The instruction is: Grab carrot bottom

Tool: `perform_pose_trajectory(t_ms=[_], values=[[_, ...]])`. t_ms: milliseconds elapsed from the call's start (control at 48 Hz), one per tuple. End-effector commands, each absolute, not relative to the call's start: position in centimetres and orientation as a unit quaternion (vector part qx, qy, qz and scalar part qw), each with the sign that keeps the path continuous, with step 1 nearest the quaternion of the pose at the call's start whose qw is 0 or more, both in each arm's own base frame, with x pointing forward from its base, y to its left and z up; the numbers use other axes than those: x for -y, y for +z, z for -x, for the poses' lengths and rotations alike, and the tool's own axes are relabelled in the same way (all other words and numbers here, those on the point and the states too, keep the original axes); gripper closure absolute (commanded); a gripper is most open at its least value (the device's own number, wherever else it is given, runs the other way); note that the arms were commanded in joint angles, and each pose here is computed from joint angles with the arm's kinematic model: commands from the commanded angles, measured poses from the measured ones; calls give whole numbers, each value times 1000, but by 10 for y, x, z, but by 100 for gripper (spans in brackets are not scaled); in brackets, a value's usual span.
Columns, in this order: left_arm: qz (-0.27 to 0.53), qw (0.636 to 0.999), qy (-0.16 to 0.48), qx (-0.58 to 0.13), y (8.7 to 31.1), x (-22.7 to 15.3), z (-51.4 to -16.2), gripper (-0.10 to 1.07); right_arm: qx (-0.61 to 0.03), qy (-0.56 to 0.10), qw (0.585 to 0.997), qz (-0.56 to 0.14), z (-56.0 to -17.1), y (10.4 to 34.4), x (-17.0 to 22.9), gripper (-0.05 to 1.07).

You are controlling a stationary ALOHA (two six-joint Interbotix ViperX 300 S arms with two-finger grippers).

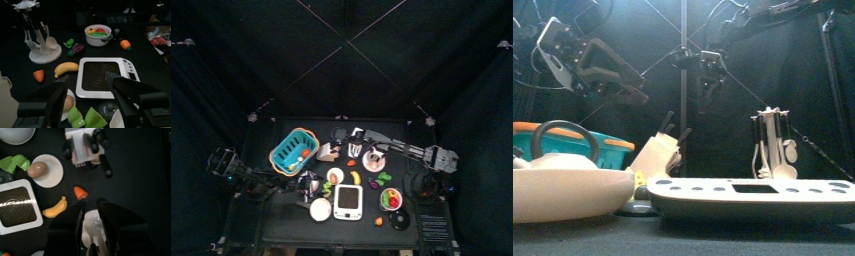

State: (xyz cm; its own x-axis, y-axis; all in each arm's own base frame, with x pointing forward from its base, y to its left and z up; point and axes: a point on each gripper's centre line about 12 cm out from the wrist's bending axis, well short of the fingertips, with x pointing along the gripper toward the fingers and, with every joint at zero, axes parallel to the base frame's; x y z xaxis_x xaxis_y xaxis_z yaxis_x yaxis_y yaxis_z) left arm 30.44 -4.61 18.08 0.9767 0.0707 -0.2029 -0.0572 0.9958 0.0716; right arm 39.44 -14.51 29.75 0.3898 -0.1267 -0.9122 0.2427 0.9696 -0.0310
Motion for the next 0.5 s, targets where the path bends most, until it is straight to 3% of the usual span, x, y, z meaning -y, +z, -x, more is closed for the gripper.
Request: perform_pose_trajectory(t_ms=[0, 229, 479], values=[[-30, 995, 31, -90, 189, 48, -309, 4, -509, -100, 854, -46, -377, 314, 123, 37], [-28, 995, 37, -93, 187, 46, -310, 4, -449, -71, 890, -28, -355, 294, 84, 37], [-14, 994, 51, -98, 186, 43, -311, 4, -346, -71, 935, 16, -343, 252, 68, 36]])
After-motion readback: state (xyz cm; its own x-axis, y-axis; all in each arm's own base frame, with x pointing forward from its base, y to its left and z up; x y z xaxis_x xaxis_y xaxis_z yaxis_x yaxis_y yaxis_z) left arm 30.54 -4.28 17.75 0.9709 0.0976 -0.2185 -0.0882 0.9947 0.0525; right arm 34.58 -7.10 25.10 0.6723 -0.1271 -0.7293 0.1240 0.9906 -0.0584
